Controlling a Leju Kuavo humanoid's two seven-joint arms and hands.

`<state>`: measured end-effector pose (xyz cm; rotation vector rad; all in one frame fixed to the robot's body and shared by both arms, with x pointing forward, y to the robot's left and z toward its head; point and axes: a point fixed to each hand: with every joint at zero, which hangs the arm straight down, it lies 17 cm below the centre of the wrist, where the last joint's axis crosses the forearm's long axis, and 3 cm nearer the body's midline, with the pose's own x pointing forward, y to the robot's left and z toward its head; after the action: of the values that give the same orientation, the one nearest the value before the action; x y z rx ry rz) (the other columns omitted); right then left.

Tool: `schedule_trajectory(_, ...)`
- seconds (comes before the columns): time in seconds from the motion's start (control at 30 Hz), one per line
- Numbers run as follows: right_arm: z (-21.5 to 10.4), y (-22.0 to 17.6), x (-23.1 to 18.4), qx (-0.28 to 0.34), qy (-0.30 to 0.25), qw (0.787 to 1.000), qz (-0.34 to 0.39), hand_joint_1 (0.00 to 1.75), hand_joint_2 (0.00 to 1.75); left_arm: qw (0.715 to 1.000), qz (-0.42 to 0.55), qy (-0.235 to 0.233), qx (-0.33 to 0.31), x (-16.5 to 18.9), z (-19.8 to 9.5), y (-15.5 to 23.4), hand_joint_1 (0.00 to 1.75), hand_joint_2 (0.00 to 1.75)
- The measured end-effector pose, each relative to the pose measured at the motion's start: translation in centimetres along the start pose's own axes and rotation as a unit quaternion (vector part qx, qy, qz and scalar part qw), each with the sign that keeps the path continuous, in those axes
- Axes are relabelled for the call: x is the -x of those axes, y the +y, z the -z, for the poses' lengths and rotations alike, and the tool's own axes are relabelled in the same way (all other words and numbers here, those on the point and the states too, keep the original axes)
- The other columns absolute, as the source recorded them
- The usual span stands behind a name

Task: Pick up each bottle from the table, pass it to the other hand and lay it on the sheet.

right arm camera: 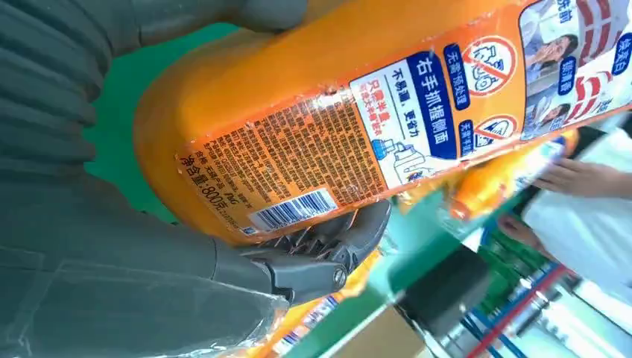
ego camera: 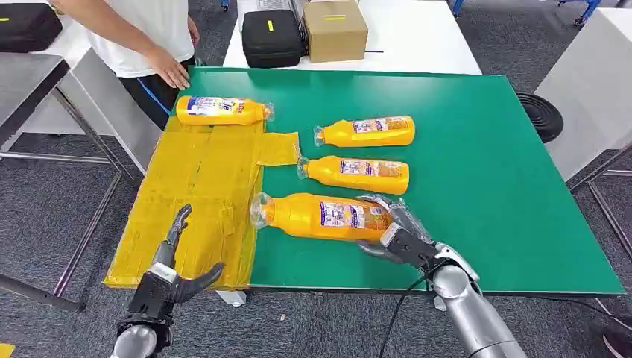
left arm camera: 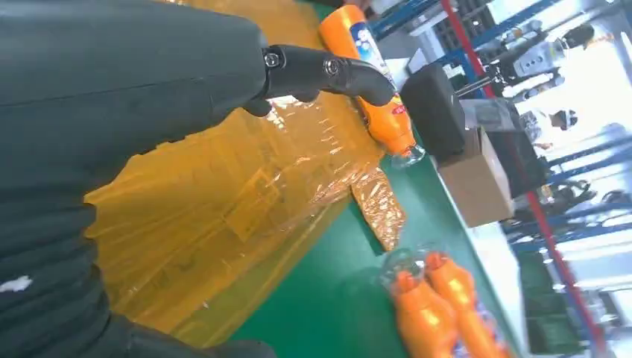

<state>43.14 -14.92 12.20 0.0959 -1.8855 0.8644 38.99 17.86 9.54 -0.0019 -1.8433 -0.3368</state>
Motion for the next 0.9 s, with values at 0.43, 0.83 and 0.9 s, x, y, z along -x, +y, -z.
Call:
schedule_trajectory(0.43,2.2,1.7,-2.7,0.043,-0.032,0.998,-0.023,1.75,1.75,0.929,-0.366,-0.032,0.051,-4.4,1.4,-0.8,0.00,1.75)
schedule_trajectory(0.83,5.4,8.0,-4.3,0.018,-0.049,0.997,0.048,1.75,1.75,0.841,-0.508,-0.040,0.182,-8.6,2.9,-6.4,0.00,1.75)
schedule_trajectory(0.9,5.7,8.6,-4.4,0.013,-0.049,0.997,0.054,1.75,1.75,0.838,-0.511,-0.036,0.189,-8.6,2.9,-6.9,0.00,1.75)
